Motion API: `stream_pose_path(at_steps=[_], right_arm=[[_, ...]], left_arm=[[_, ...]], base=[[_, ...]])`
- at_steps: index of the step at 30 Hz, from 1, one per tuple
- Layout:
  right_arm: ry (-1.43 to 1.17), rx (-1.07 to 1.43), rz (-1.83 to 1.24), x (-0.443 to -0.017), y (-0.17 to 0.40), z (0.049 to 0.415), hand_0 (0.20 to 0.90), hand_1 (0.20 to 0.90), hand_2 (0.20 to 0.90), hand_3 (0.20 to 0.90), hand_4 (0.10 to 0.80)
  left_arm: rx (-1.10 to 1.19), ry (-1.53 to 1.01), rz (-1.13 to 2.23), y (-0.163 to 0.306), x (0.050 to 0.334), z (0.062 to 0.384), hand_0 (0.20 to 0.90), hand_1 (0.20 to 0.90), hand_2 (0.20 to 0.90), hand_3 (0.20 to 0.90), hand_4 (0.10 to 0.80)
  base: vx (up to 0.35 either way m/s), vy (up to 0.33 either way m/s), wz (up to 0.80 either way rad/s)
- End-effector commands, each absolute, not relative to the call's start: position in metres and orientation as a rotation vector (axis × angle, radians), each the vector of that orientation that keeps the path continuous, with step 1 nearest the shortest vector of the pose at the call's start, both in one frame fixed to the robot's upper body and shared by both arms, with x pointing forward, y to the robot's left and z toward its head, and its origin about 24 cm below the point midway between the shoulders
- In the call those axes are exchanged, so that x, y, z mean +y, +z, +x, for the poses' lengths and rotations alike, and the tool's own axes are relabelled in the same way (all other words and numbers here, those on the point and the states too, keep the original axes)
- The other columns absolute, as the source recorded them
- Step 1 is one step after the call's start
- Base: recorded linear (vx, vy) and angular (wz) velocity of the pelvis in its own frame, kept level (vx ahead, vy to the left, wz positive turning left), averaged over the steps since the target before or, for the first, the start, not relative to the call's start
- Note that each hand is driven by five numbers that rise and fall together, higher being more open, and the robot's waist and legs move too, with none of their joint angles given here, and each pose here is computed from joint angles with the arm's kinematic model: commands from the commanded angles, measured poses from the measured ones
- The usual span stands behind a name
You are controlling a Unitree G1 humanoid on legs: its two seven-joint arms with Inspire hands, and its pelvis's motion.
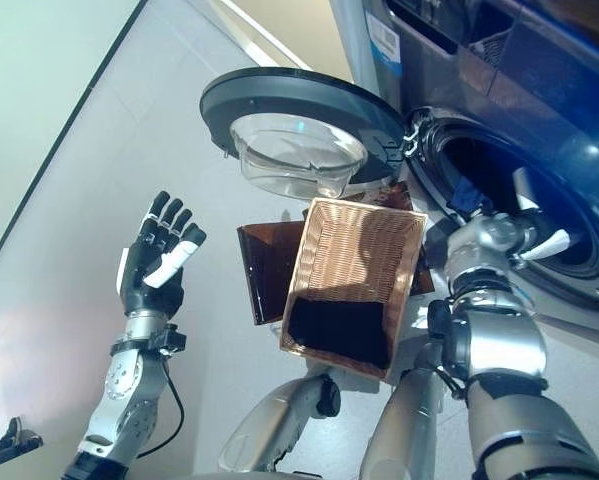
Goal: Pick up the clothes and place them into the washing machine
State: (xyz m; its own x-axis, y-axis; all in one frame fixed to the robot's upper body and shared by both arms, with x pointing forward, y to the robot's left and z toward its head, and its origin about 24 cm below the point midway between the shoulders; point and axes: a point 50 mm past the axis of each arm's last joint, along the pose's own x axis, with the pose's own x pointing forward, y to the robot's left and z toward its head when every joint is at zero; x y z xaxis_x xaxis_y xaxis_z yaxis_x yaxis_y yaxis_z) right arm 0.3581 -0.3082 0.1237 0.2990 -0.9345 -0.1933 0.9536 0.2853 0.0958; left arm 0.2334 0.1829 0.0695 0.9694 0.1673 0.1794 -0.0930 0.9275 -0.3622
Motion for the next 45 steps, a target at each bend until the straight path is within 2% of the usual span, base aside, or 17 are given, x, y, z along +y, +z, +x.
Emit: stream_pose_path(at_steps=[1,6,10,12,25,29,33,45], right_arm=[[-1.323,0.066,-0.155,-0.309,0.126,0.352,0.900,0.900,0.900,0.900,0.800],[-1.241,0.010,-0.329,-0.287,0.123,0.358,0.900,0.900,0.900,0.900,0.800],[-1.065,-0.067,-0.424,-0.262,0.114,0.361,0.900,0.900,0.900,0.900,0.800],[-0.908,-0.111,-0.568,-0.252,0.105,0.359,0.900,0.900,0.900,0.900,0.800],[-0.538,-0.208,-1.127,-0.230,0.078,0.349,0.900,0.900,0.900,0.900,0.800],[-0.293,-0.265,-1.346,-0.203,0.065,0.349,0.900,0.900,0.900,0.900,0.800],[-0.078,-0.276,-1.450,-0.184,0.048,0.344,0.900,0.900,0.900,0.900,0.800],[0.122,-0.287,-1.549,-0.168,0.032,0.336,0.900,0.900,0.900,0.900,0.800]], left_arm=[[-0.458,0.212,-0.346,0.106,0.199,0.229,0.900,0.900,0.900,0.900,0.800],[-0.492,0.231,-0.351,0.111,0.200,0.229,0.900,0.900,0.900,0.900,0.800],[-0.518,0.250,-0.352,0.113,0.202,0.230,0.900,0.900,0.900,0.900,0.800],[-0.528,0.264,-0.345,0.113,0.205,0.230,0.900,0.900,0.900,0.900,0.800],[-0.536,0.272,-0.326,0.109,0.211,0.229,0.900,0.900,0.900,0.900,0.800],[-0.535,0.248,-0.321,0.109,0.208,0.231,0.900,0.900,0.900,0.900,0.800],[-0.535,0.224,-0.324,0.110,0.205,0.233,0.900,0.900,0.900,0.900,0.800],[-0.530,0.209,-0.322,0.110,0.201,0.236,0.900,0.900,0.900,0.900,0.800]], base=[[0.000,0.000,0.00],[0.000,0.000,0.00],[-0.011,-0.002,0.00],[0.000,0.000,0.00],[-0.001,-0.002,0.01],[0.003,-0.005,0.01],[0.014,-0.020,0.03],[0.015,-0.009,0.05]])
